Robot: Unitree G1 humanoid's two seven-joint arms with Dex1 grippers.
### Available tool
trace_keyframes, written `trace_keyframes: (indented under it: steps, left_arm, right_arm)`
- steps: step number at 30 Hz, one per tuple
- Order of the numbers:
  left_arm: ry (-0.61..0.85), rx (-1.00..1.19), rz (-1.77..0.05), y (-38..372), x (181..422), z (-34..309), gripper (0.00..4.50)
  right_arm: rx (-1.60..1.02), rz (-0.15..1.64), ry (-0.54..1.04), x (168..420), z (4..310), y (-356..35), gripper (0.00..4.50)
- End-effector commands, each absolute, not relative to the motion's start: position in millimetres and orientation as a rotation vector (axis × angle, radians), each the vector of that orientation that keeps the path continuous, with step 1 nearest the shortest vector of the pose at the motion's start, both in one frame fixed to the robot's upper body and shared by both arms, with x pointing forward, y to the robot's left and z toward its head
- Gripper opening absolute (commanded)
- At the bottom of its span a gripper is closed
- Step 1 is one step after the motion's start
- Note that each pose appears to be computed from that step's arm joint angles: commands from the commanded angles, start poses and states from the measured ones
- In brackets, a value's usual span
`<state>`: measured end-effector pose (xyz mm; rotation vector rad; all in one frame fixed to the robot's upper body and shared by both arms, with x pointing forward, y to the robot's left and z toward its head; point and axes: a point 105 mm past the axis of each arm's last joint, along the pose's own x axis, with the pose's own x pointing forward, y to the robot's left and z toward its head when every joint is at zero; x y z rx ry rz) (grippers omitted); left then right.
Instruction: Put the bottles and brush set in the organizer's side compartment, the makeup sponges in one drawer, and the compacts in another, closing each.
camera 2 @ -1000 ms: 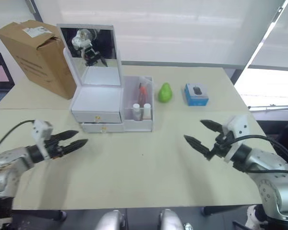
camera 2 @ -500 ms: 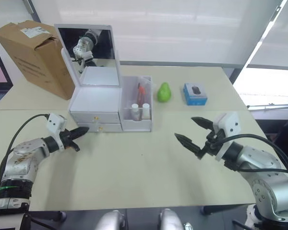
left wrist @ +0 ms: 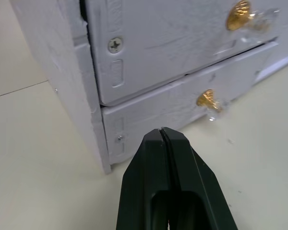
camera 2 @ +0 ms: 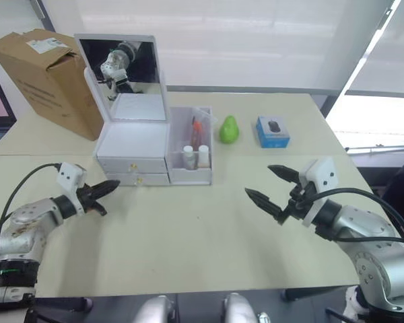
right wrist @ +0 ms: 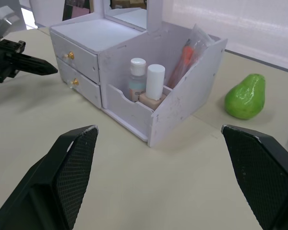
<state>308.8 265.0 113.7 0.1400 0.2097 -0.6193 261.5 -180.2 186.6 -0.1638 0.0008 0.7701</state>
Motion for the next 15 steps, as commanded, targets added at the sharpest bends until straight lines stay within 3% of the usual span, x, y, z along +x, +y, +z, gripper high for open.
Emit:
trace_keyframes:
  steps: [1,8,14,15]
  left_arm:
    - [0.099,0.186,-0.623,287.8,281.0,164.5,0.4]
    - [0.075,0.264,-0.495,321.0,244.8,199.7,2.41]
    - [0.131,0.289,-0.388,344.5,226.6,186.3,4.33]
    - [0.132,0.292,-0.372,348.2,226.2,185.7,4.46]
  right_arm:
    - [-0.177,0.712,-0.034,255.8,199.4,-204.5,4.5]
    - [-0.159,0.594,0.015,246.7,186.4,-259.6,4.5]
    - [-0.175,0.54,0.071,239.7,172.2,-294.0,4.5]
    - [-0.18,0.537,0.077,239.5,170.6,-296.5,4.5]
